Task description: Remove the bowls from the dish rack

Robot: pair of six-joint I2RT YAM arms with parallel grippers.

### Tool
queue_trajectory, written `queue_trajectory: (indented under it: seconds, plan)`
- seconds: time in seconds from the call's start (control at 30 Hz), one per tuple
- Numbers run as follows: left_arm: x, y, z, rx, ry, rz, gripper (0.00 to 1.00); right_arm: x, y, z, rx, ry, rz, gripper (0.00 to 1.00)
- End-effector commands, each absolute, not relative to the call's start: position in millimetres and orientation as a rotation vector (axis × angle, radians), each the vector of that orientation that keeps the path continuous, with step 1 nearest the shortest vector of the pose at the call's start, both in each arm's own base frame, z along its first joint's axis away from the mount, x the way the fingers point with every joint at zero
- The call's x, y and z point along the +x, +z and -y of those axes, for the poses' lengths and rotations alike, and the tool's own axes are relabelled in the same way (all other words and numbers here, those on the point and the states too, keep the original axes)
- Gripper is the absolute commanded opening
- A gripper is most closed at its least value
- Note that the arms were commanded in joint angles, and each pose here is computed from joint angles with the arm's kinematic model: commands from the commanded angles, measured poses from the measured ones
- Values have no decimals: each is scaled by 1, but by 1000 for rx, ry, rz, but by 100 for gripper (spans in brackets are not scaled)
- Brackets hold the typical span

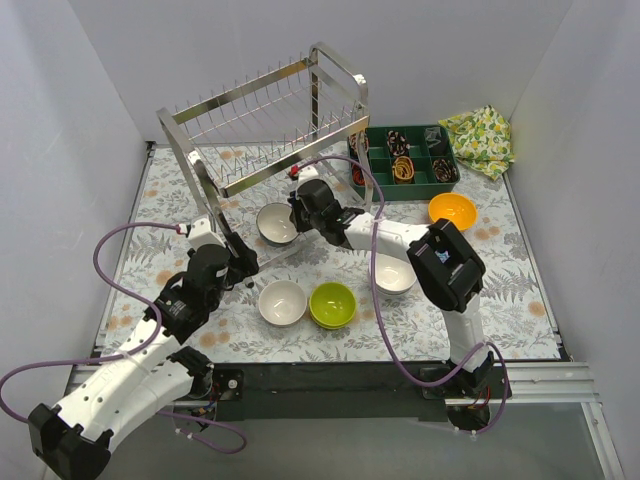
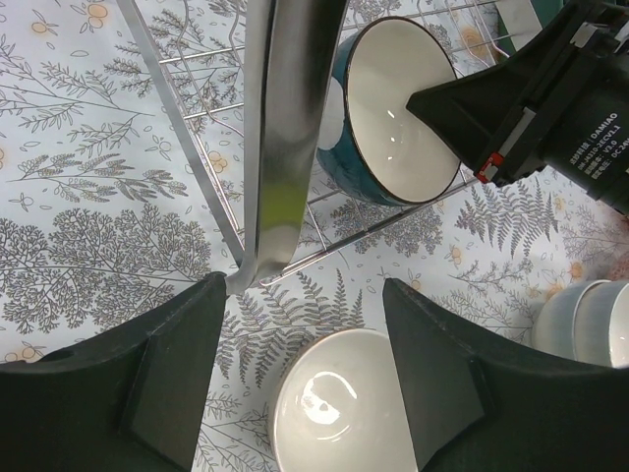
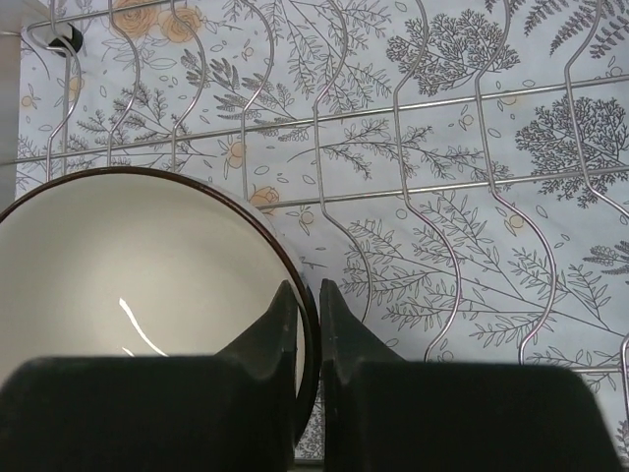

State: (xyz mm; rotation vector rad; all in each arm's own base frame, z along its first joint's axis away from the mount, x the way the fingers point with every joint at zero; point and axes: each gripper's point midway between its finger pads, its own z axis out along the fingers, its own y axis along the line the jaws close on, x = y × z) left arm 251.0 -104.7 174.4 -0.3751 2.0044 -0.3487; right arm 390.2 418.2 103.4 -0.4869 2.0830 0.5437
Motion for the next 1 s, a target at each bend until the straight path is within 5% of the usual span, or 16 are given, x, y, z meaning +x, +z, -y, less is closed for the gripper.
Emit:
queue_trajectory:
  seconds: [0.0, 0.4, 0.73, 0.97]
  plan:
    - [249, 176, 100, -386, -347, -1990, 65, 386, 155, -418, -493, 594, -1993, 1]
    - [246, 187, 96, -402, -369, -1942, 68, 334, 210, -392, -669, 608, -1843, 1]
    - [244, 196, 94, -408, -389, -1909, 69, 236, 193, -399, -963, 599, -1790, 1]
    - [243, 199, 93, -412, -401, -1894, 69, 215, 156, -413, -1090, 498, -1823, 1]
